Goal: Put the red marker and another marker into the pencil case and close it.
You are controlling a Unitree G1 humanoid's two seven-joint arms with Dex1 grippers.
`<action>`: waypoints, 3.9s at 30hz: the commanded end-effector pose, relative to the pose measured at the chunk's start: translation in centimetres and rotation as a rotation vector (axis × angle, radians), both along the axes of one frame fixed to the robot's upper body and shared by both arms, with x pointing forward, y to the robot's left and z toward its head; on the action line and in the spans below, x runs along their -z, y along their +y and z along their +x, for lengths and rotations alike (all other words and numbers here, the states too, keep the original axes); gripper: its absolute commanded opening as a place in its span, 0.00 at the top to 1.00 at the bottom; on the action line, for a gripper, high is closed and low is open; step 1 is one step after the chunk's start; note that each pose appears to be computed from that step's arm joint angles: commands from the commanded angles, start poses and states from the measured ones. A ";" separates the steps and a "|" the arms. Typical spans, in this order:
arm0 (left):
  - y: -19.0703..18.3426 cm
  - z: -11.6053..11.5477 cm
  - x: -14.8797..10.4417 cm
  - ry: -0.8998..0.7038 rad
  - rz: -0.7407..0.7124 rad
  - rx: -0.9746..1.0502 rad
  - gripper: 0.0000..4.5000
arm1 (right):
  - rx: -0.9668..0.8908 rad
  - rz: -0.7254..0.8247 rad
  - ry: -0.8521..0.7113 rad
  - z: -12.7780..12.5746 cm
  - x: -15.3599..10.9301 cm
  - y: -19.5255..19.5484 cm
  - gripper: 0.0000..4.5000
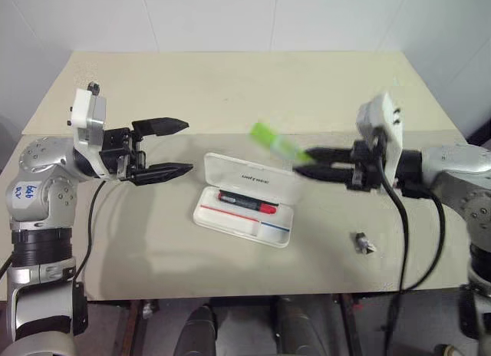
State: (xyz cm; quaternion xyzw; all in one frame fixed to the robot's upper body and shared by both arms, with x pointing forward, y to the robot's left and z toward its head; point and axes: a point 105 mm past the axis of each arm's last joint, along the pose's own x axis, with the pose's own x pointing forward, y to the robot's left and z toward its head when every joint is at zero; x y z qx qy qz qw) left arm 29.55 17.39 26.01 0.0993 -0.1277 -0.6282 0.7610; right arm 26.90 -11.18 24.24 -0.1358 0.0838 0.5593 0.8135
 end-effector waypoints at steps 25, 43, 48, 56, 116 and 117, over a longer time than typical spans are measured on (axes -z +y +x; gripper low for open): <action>0.2 -5.1 2.2 0.014 0.044 -0.022 0.06 | -0.188 -0.329 0.160 -0.2 6.6 7.6 0.75; 7.5 -6.3 4.6 0.026 0.127 -0.148 0.06 | -0.093 -0.308 0.175 0.2 6.6 9.3 0.75; 9.0 -6.5 4.6 0.032 0.102 -0.179 0.06 | -0.063 -0.314 0.175 0.6 6.9 9.3 0.75; 9.7 -6.5 4.8 0.028 0.138 -0.192 0.06 | -0.032 -0.292 0.202 0.8 6.9 10.4 0.75; -5.8 -6.0 4.0 -0.073 -0.131 0.360 0.06 | 0.866 -0.101 0.269 -2.8 12.4 -13.1 0.01; -5.9 -6.0 4.0 -0.074 -0.130 0.361 0.06 | 0.875 -0.101 0.277 -2.8 12.8 -13.3 0.01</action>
